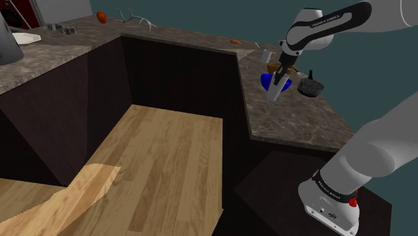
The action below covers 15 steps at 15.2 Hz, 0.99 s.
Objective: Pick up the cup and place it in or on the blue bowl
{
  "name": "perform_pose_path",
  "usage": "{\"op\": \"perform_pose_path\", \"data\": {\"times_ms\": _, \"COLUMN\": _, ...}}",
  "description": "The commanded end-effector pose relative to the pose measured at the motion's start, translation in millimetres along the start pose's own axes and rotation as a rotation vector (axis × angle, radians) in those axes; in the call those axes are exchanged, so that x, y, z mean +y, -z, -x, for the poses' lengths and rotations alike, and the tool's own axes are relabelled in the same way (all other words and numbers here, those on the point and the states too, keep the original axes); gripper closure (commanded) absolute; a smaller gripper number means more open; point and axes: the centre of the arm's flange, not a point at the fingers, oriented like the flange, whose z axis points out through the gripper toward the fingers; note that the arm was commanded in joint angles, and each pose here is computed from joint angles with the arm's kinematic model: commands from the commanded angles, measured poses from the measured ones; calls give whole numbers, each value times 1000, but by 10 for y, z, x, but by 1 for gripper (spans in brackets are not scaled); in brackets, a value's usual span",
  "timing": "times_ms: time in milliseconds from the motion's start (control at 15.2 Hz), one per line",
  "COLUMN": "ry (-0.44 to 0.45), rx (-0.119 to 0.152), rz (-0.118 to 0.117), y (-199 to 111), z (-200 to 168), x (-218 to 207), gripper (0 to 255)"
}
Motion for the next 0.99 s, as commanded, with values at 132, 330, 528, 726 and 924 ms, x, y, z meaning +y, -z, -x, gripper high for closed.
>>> {"op": "perform_pose_path", "data": {"times_ms": 132, "ry": 0, "rx": 0, "rz": 0, "y": 214, "z": -9, "x": 27, "gripper": 255}}
{"op": "perform_pose_path", "data": {"times_ms": 330, "ry": 0, "rx": 0, "rz": 0, "y": 371, "z": -16, "x": 40, "gripper": 255}}
{"op": "perform_pose_path", "data": {"times_ms": 528, "ry": 0, "rx": 0, "rz": 0, "y": 529, "z": -23, "x": 53, "gripper": 255}}
{"op": "perform_pose_path", "data": {"times_ms": 726, "ry": 0, "rx": 0, "rz": 0, "y": 687, "z": -30, "x": 65, "gripper": 255}}
{"op": "perform_pose_path", "data": {"times_ms": 924, "ry": 0, "rx": 0, "rz": 0, "y": 844, "z": -37, "x": 78, "gripper": 255}}
